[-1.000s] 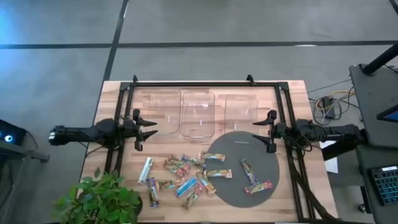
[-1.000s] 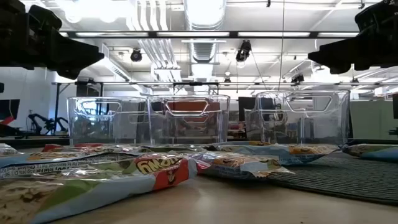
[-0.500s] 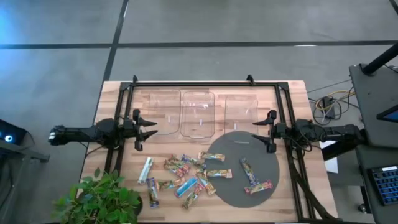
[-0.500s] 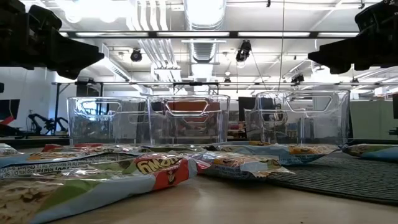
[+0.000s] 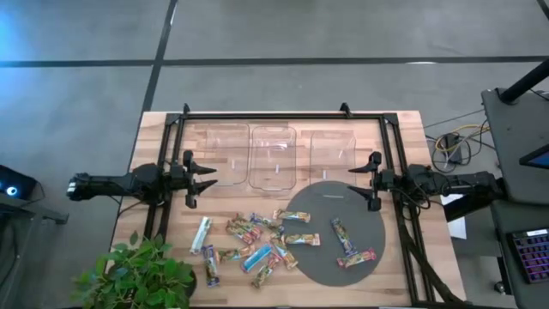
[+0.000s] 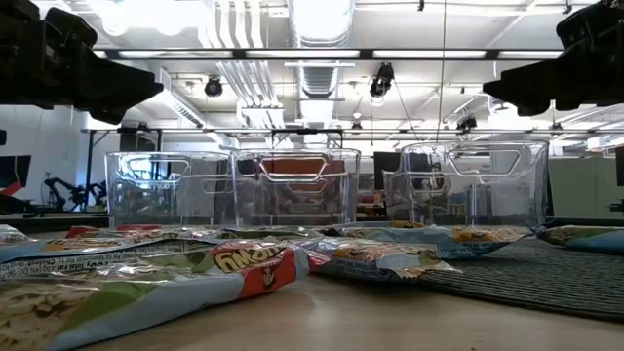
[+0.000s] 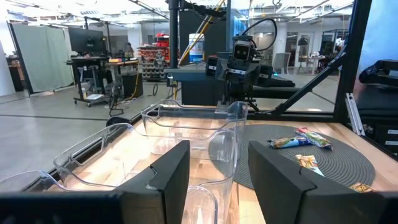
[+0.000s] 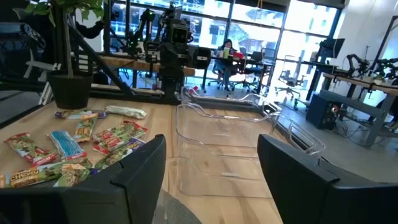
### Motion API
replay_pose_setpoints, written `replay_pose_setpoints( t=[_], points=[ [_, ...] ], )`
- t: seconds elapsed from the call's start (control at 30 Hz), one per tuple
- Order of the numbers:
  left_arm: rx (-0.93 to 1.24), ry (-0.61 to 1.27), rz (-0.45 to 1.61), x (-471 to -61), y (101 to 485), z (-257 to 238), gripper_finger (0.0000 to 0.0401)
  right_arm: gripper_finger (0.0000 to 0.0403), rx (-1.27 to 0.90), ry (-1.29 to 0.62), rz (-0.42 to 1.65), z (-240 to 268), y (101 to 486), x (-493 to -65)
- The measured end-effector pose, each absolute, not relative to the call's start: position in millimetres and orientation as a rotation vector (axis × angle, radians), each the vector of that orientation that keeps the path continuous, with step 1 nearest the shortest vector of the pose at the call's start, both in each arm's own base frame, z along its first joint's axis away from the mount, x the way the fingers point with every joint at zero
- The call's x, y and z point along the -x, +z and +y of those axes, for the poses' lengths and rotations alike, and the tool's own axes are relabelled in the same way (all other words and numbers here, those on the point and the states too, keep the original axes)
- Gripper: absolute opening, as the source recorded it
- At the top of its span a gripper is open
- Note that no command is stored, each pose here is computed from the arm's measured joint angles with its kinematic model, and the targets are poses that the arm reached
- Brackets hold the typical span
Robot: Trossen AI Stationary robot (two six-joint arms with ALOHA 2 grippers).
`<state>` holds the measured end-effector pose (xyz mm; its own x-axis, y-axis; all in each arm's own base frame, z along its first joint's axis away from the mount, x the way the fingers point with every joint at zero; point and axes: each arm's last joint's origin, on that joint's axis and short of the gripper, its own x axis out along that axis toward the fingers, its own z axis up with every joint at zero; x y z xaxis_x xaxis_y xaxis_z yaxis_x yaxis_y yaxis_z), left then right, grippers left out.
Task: Pick and place Granola Bars by type
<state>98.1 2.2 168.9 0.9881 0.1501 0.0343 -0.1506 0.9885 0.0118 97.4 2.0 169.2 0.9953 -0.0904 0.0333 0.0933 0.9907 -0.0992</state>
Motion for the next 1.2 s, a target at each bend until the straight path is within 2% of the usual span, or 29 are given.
replay_pose_setpoints(
  t=[1.13,1.2],
  points=[
    [-0.014,0.151,-0.033,-98.1,168.9,2.2,0.0147,0.0244,0.100,-0.092,-0.030,2.0,169.3,-97.4],
    [-0.014,0.151,-0.033,-98.1,169.0,2.2,0.0147,0.0244,0.033,-0.092,-0.062,2.0,172.2,-97.3]
  ],
)
